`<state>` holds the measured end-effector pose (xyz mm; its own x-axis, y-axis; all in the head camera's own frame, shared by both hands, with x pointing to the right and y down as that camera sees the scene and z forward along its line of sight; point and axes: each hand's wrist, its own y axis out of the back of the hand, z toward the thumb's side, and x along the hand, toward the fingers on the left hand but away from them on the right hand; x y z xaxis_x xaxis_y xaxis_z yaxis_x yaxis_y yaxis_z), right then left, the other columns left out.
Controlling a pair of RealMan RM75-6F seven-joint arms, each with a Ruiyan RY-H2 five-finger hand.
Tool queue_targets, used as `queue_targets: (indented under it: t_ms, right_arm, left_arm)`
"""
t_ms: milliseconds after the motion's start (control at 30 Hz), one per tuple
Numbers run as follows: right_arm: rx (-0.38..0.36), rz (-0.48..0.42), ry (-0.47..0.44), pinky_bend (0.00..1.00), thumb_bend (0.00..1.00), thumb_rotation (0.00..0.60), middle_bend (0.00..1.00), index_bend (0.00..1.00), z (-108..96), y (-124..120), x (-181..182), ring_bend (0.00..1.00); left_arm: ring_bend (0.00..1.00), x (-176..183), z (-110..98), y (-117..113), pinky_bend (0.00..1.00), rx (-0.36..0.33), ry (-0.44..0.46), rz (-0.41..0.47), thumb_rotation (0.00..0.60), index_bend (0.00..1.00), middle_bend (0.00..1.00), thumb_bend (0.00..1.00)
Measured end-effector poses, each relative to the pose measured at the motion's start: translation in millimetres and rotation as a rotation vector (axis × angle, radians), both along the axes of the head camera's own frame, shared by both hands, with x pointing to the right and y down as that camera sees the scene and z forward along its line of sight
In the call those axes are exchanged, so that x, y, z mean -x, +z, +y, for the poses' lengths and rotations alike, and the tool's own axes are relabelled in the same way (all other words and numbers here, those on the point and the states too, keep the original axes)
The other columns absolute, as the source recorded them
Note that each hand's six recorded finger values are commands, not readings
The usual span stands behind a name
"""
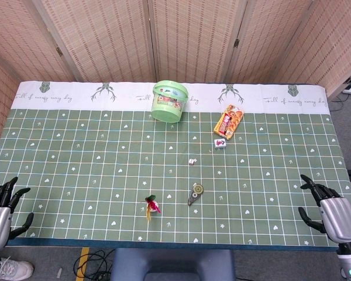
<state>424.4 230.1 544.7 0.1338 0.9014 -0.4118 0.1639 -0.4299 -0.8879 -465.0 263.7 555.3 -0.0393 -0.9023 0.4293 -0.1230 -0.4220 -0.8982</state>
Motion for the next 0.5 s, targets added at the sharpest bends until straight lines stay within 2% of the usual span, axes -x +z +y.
queue_targets:
  t_ms: [500]
  right_arm:
    - [-0.019, -0.013, -0.002, 0.38, 0.30, 0.600, 0.32, 0.12, 0.3, -0.9, 2.5, 0.28]
  left_arm:
    - [0.02, 1.1, 2.3, -2.0, 0.09, -0.004, -0.004, 0.002, 0.600, 0.24, 0.02, 0.39]
